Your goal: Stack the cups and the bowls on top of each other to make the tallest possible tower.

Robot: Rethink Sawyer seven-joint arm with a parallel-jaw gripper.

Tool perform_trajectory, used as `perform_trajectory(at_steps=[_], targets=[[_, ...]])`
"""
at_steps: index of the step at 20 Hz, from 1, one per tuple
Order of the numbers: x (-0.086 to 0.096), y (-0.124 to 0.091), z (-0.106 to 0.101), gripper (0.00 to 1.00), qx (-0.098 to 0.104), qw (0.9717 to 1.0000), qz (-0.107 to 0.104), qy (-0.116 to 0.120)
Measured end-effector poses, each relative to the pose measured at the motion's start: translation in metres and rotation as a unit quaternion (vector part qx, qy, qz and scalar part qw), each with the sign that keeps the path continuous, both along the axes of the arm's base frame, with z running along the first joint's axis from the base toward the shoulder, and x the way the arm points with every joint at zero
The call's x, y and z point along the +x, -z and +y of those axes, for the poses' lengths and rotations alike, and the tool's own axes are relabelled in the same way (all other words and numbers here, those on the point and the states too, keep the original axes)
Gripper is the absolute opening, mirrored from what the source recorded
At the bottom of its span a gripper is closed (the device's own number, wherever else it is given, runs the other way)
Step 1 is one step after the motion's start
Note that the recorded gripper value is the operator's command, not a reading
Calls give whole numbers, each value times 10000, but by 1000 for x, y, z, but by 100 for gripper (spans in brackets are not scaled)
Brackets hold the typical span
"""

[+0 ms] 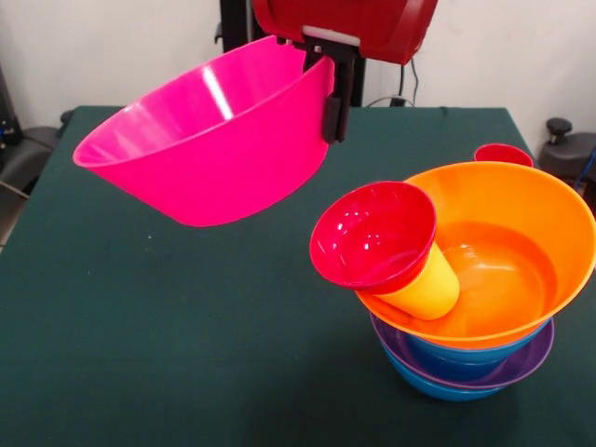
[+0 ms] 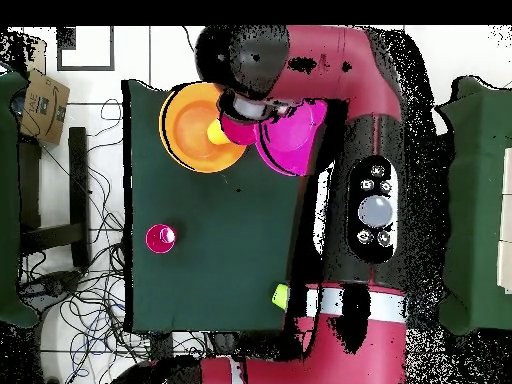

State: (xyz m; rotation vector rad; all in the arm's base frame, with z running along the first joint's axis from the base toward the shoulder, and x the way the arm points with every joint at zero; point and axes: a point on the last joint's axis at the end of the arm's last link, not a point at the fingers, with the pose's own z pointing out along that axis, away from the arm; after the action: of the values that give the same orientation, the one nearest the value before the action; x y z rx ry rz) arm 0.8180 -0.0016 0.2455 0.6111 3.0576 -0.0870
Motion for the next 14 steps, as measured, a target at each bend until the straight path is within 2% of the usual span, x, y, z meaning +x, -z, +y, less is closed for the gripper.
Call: perform_trajectory(at_steps=[8,13,14], targets=[[0,2,14,0,8,10000,5,-87],[4,-2,39,0,-1,9997,-61,-236],[7,-6,51,0,-6,9995,-118,-305]])
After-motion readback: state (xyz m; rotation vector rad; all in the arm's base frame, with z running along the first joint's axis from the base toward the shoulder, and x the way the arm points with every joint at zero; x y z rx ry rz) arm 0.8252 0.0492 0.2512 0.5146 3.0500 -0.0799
